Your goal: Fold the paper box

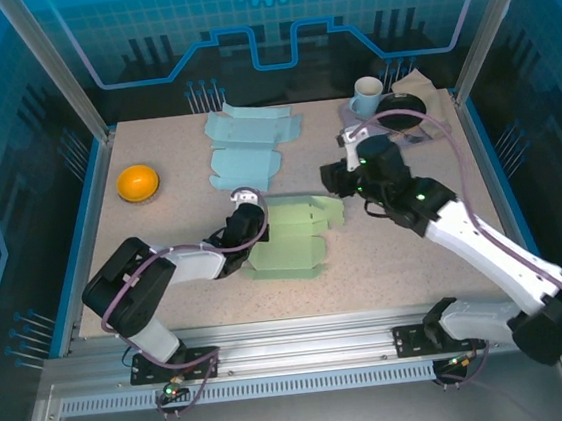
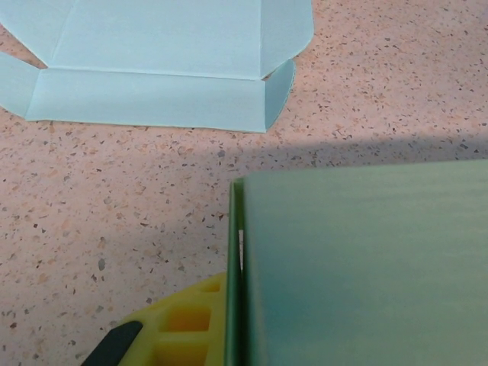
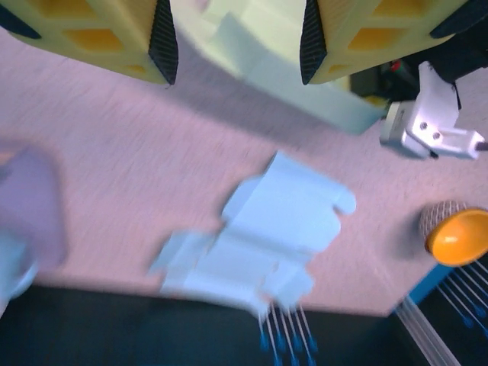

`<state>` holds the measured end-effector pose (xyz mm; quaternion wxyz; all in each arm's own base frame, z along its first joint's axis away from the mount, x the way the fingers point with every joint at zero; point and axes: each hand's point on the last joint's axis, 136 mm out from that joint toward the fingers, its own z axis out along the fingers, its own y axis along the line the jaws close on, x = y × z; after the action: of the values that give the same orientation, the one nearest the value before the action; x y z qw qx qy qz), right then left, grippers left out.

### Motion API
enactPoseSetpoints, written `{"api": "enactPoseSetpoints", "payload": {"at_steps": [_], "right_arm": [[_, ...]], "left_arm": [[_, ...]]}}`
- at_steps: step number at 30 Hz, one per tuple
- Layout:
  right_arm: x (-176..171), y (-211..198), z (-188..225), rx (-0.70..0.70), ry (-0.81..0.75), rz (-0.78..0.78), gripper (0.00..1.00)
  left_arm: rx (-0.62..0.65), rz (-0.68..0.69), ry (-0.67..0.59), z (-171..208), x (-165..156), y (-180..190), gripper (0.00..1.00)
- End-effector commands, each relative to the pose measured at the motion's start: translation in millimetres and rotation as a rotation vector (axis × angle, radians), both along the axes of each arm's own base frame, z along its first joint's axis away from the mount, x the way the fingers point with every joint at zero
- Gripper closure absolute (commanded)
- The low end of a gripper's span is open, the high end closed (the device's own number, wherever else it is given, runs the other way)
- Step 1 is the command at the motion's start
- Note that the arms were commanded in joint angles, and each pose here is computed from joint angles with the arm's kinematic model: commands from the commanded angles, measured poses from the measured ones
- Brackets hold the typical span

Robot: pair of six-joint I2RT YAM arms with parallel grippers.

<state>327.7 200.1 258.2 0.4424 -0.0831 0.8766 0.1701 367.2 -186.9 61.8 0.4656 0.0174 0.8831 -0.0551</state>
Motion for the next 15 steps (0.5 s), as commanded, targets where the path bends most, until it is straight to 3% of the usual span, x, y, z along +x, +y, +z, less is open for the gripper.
{"api": "enactPoseSetpoints", "payload": {"at_steps": [1, 8, 15], "right_arm": [[-8, 24, -60, 0.158, 0.303, -0.087, 0.52], [19, 38, -106, 0.131, 0.390, -0.149, 0.50], [23, 52, -130, 0.237, 0.473, -0.165, 0.49]], "left_arm": [[-0.005, 0.033, 0.003, 1, -5, 2, 0.99], [-0.004, 0.037, -0.010, 6, -7, 1, 0.99], [-0.025, 0.034, -0.012, 10, -7, -5, 0.99]]}}
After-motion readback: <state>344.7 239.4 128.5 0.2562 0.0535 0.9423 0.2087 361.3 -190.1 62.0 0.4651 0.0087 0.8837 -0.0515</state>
